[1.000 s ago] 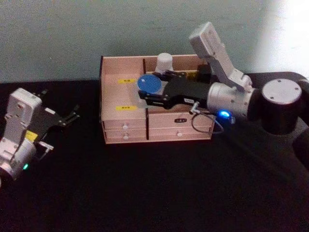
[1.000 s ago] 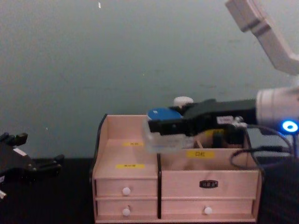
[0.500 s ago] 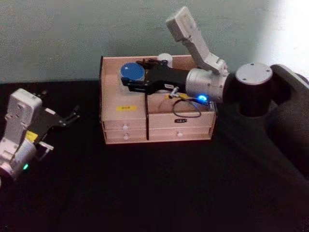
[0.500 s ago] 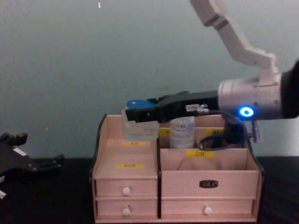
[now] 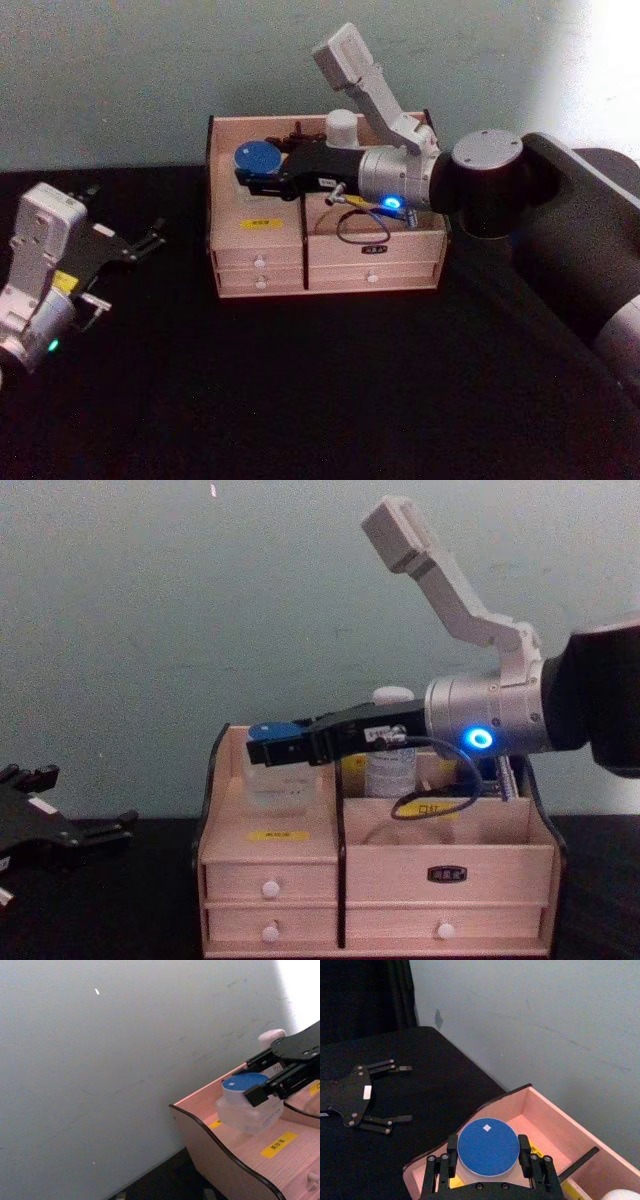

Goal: Pick up the facial cleanser and watermelon frost from the table and place them into the tiered storage box.

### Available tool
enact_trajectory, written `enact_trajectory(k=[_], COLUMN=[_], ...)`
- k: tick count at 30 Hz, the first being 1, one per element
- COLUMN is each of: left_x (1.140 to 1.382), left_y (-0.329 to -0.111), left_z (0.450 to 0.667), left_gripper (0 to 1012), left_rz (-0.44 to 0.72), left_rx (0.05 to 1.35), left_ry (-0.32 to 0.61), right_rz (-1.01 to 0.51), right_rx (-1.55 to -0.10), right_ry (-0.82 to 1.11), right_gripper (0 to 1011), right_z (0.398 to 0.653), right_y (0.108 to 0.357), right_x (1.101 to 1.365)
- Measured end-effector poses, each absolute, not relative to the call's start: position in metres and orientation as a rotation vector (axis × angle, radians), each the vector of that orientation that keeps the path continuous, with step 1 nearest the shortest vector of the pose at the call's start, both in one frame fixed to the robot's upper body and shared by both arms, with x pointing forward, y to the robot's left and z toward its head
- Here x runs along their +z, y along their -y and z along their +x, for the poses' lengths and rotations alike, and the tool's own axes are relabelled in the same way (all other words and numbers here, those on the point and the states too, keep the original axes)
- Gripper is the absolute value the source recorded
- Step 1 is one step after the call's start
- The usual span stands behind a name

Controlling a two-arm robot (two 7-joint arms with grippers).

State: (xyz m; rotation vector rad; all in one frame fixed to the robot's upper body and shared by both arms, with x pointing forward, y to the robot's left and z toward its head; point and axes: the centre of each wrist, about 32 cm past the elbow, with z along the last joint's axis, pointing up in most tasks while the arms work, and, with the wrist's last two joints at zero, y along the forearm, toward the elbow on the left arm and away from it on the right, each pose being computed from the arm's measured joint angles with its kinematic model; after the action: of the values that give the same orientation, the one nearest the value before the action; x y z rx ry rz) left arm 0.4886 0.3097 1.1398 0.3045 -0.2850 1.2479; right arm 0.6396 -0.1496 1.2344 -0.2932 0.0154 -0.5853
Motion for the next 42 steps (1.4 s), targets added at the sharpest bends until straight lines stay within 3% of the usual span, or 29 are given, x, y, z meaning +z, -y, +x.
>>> enact_trajectory(k=[36, 42], left_x=[1.1398, 1.1398], left_y=[-0.3097, -0.3097], left_z=[0.4886, 0.4886], left_gripper=[1001, 1001], left_rz=[0.304, 0.304], left_rx=[1.248, 1.248], left_ry=[0.285, 0.285], right_rz=[-0.343, -0.341], right_rx=[-0.584, -0.584], right_ry=[-0.029, -0.029], right_gripper=[719, 874], right_z=[0.6405, 0.6406], right_y=[0.1455, 0.1455], right_x=[1.2275, 1.2278])
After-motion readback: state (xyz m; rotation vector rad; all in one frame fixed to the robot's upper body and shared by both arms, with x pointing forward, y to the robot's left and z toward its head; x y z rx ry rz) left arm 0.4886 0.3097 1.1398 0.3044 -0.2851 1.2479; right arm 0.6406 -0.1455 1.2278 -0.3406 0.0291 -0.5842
